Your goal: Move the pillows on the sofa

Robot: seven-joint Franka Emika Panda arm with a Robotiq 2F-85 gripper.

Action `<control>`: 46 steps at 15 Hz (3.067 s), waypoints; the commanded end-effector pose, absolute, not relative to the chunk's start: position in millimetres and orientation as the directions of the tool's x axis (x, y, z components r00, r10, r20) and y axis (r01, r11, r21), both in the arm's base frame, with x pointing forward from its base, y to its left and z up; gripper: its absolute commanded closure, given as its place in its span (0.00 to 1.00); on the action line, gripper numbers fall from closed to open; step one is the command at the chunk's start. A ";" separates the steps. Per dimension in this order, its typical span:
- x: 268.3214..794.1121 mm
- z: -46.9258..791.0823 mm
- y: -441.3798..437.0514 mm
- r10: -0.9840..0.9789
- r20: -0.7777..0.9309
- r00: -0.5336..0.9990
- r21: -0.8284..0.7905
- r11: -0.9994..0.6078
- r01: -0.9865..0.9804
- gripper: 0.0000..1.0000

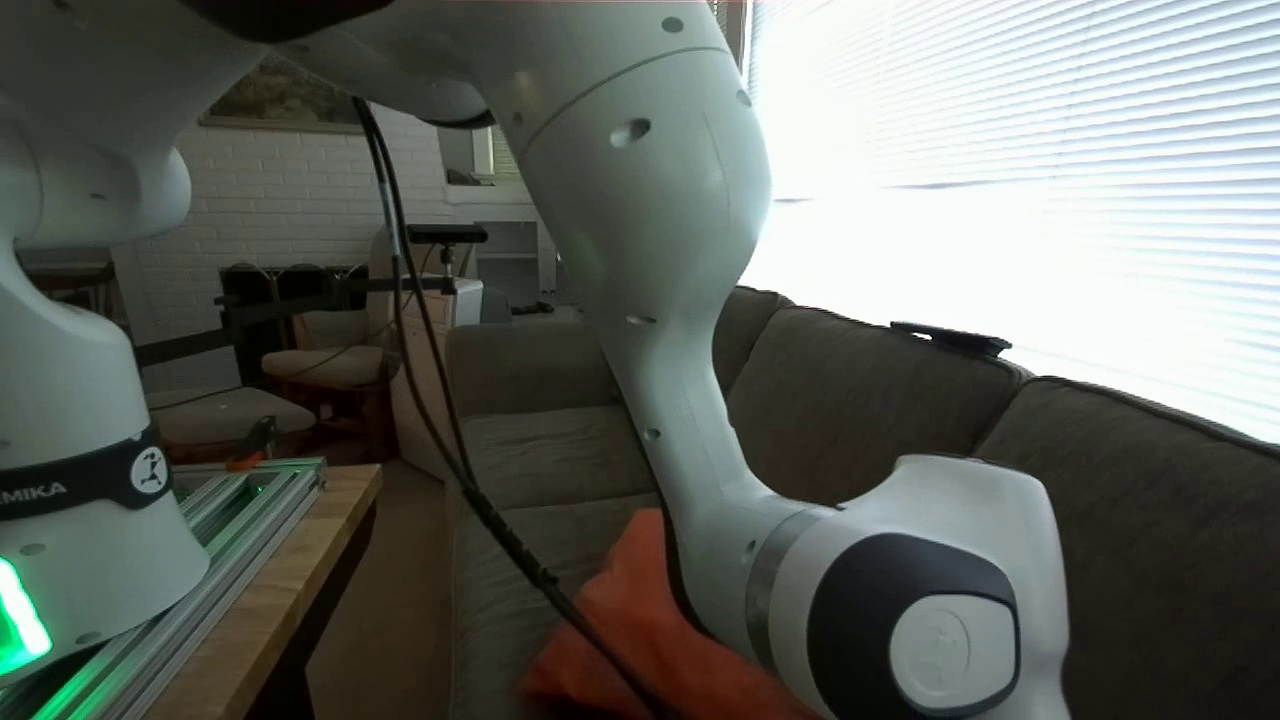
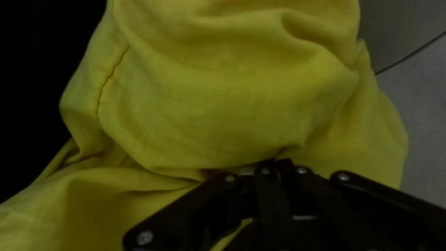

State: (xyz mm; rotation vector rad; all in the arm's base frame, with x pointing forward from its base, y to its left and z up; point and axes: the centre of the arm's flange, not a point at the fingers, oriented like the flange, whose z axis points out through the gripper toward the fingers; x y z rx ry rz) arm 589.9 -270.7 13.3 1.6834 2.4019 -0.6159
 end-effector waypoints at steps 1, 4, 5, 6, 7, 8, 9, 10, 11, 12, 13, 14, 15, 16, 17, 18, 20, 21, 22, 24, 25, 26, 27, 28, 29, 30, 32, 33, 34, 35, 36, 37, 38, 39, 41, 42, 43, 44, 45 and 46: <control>566.8 46.9 -277.5 0.765 -0.377 -0.522 -0.341 0.409 0.846 0.99; 548.9 69.9 -282.4 0.679 -0.352 -0.644 -0.405 0.510 0.759 0.99; 545.2 77.1 -282.4 0.648 -0.340 -0.682 -0.417 0.546 0.727 0.99; 542.3 83.9 -281.0 0.625 -0.321 -0.711 -0.429 0.573 0.698 0.99; 539.3 89.4 -279.1 0.607 -0.324 -0.726 -0.431 0.588 0.684 0.99; 536.5 93.9 -276.5 0.581 -0.310 -0.753 -0.438 0.615 0.655 0.99; 533.8 96.3 -271.1 0.552 -0.307 -0.775 -0.444 0.637 0.630 0.99; 531.3 96.9 -265.4 0.519 -0.305 -0.799 -0.450 0.661 0.601 0.99; 528.8 98.6 -260.0 0.488 -0.296 -0.821 -0.456 0.683 0.570 0.99; 526.0 98.2 -254.6 0.457 -0.286 -0.842 -0.461 0.705 0.539 0.99; 522.4 98.5 -248.6 0.426 -0.279 -0.861 -0.471 0.720 0.509 0.99; 519.0 98.9 -243.4 0.398 -0.272 -0.876 -0.476 0.736 0.482 0.99; 515.1 99.4 -237.9 0.371 -0.261 -0.891 -0.482 0.750 0.453 0.99; 511.1 100.0 -233.1 0.343 -0.255 -0.904 -0.487 0.763 0.426 0.99; 507.7 102.5 -229.0 0.316 -0.248 -0.916 -0.489 0.775 0.400 0.99; 503.3 105.8 -225.0 0.293 -0.248 -0.923 -0.488 0.785 0.380 0.99; 496.7 116.0 -219.2 0.251 -0.247 -0.936 -0.484 0.805 0.343 0.99; 492.6 122.8 -216.3 0.237 -0.251 -0.939 -0.477 0.813 0.333 0.99; 488.9 130.0 -213.5 0.224 -0.255 -0.940 -0.472 0.820 0.324 0.99; 483.4 145.0 -207.3 0.213 -0.265 -0.941 -0.458 0.831 0.317 0.99; 480.4 150.8 -204.9 0.213 -0.272 -0.938 -0.451 0.834 0.320 0.99; 478.5 157.4 -202.7 0.207 -0.272 -0.940 -0.449 0.837 0.314 0.99; 475.7 162.1 -200.8 0.205 -0.275 -0.939 -0.446 0.839 0.313 0.99; 473.5 165.8 -199.2 0.209 -0.283 -0.936 -0.440 0.839 0.320 0.99; 472.2 170.1 -198.1 0.213 -0.280 -0.936 -0.440 0.838 0.322 0.99; 471.6 172.4 -197.4 0.219 -0.280 -0.935 -0.439 0.837 0.327 0.99; 472.2 174.4 -196.5 0.252 -0.308 -0.917 -0.415 0.832 0.368 0.99; 475.9 175.2 -196.9 0.288 -0.321 -0.903 -0.401 0.822 0.404 0.99; 479.9 174.6 -198.3 0.314 -0.326 -0.892 -0.392 0.813 0.430 0.99; 482.6 172.8 -198.6 0.362 -0.340 -0.868 -0.371 0.796 0.477 0.99; 484.3 170.0 -195.9 0.428 -0.342 -0.836 -0.348 0.769 0.536 0.99; 486.0 168.6 -194.4 0.474 -0.345 -0.810 -0.327 0.748 0.577 0.99; 486.5 166.8 -191.9 0.520 -0.347 -0.781 -0.309 0.723 0.618 0.99; 486.3 165.1 -189.3 0.563 -0.349 -0.749 -0.290 0.695 0.658 0.99; 487.3 163.9 -182.9 0.641 -0.356 -0.680 -0.274 0.624 0.731 0.99; 488.3 162.5 -179.7 0.673 -0.366 -0.643 -0.273 0.583 0.766 0.99; 489.5 161.0 -177.4 0.692 -0.377 -0.615 -0.274 0.551 0.788 0.99; 491.2 159.0 -175.6 0.706 -0.386 -0.594 -0.277 0.525 0.805 0.99; 492.2 158.7 -173.7 0.713 -0.395 -0.579 -0.283 0.505 0.815 0.99; 492.3 157.7 -171.8 0.719 -0.408 -0.563 -0.280 0.489 0.826 0.99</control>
